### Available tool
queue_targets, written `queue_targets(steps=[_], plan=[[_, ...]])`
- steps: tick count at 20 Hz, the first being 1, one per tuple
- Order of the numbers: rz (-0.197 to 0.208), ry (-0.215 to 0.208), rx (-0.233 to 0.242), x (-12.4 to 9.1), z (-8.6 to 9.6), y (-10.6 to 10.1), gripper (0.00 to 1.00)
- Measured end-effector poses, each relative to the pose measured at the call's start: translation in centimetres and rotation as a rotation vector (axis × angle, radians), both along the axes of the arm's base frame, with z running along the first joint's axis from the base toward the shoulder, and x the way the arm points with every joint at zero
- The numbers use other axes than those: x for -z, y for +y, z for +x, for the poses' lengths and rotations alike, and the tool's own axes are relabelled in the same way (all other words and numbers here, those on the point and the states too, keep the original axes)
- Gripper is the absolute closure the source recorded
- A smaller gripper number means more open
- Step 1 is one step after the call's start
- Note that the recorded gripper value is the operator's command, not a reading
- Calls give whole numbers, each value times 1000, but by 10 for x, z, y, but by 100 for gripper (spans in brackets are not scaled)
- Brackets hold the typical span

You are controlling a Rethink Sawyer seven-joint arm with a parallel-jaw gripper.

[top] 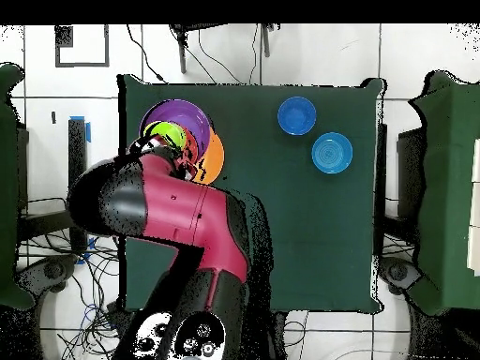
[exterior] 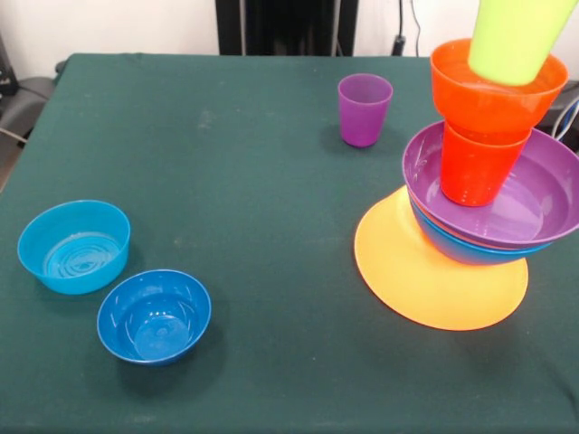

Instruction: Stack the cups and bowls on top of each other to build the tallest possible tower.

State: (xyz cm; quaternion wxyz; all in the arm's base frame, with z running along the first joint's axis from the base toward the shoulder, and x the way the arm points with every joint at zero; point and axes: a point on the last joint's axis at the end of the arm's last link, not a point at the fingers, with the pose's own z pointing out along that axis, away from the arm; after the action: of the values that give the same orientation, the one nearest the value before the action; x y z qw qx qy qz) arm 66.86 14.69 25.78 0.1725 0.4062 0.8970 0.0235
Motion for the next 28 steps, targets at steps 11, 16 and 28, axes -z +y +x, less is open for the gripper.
queue_targets(steps=[11, 16, 28], plan=[[-4, -37, 16, -1, 7, -10, 100], [5, -29, 24, 3, 4, -10, 100], [15, 9, 37, 17, -10, -10, 100]])
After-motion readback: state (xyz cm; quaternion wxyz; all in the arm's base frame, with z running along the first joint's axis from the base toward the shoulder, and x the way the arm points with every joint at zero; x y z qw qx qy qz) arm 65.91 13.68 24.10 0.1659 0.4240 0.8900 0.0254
